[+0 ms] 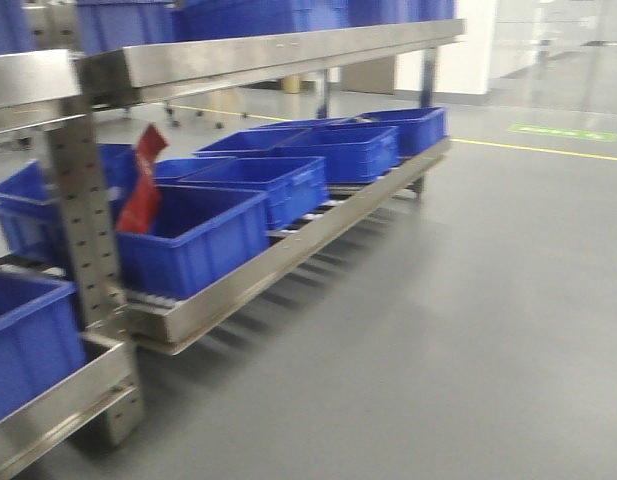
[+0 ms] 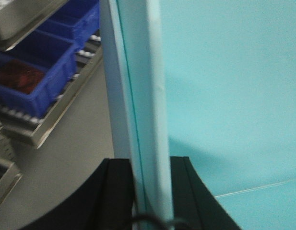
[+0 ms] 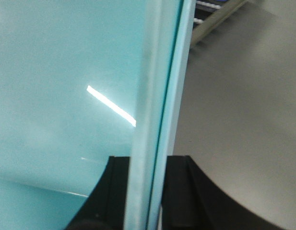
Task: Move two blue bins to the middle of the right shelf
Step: 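Turn and drive the base away carrying the teal bin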
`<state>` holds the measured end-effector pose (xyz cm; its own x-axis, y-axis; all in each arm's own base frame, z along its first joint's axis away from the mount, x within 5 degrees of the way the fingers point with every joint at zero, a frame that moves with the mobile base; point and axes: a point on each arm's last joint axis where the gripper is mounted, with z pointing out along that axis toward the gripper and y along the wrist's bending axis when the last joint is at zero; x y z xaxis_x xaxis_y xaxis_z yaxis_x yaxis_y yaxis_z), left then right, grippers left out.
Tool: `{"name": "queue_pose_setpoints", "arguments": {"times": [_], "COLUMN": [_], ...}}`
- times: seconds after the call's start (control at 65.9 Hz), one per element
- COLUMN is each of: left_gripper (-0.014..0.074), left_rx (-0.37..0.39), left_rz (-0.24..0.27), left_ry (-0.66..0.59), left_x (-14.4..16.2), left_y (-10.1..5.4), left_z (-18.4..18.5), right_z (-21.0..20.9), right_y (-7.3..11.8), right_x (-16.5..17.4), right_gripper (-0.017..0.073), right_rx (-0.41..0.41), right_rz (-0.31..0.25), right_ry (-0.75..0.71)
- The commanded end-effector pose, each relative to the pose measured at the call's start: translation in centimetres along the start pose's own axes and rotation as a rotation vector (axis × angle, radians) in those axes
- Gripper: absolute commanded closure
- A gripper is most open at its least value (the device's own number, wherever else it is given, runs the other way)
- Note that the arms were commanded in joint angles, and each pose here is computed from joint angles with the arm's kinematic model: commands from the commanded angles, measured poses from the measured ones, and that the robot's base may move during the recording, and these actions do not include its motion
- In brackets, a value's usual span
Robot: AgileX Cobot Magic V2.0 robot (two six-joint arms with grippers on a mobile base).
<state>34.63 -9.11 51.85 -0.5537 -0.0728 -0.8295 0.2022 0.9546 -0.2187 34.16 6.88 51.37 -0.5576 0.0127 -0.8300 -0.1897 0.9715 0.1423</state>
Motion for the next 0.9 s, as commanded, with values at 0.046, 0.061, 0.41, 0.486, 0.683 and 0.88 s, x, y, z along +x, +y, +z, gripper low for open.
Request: {"name": "queue_pose_setpoints", "arguments": {"times": [0.046,0.061,0.41,0.486,0.683,0.88], "left_gripper": [0.0704,0.0704,0.0704,0.0704,0.0704,0.0704], "left_rx": [0.114,0.114,0.114,0.114,0.114,0.114], "left_rz": [-0.016,-0.016,-0.016,-0.016,-0.016,-0.016], "left_ry": [-0.104,-0.104,-0.104,-0.104,-0.104,-0.104], "left_x": [-0.99,-0.99,-0.99,-0.99,-0.99,-0.99], "left_y": [-1.40,-1.40,-1.40,-1.40,-1.40,-1.40], "left_z": [-1.07,-1.07,-1.07,-1.07,-1.07,-1.07], "right_z": [-1.16,-1.16,-1.16,-1.16,-1.16,-1.16], "right_y": [0.94,0.94,0.94,0.94,0.94,0.94], "right_x": [-1.20,-1.20,-1.20,-1.20,-1.20,-1.20], "right_gripper": [0.0725,0.0725,0.0725,0.0725,0.0725,0.0725], "right_rx": [-0.072,-0.072,-0.072,-0.072,-0.072,-0.072], "right_rz": [-0.008,-0.008,-0.008,-0.008,-0.008,-0.008], "right_ry": [-0.126,-0.126,-0.126,-0.126,-0.126,-0.126]}}
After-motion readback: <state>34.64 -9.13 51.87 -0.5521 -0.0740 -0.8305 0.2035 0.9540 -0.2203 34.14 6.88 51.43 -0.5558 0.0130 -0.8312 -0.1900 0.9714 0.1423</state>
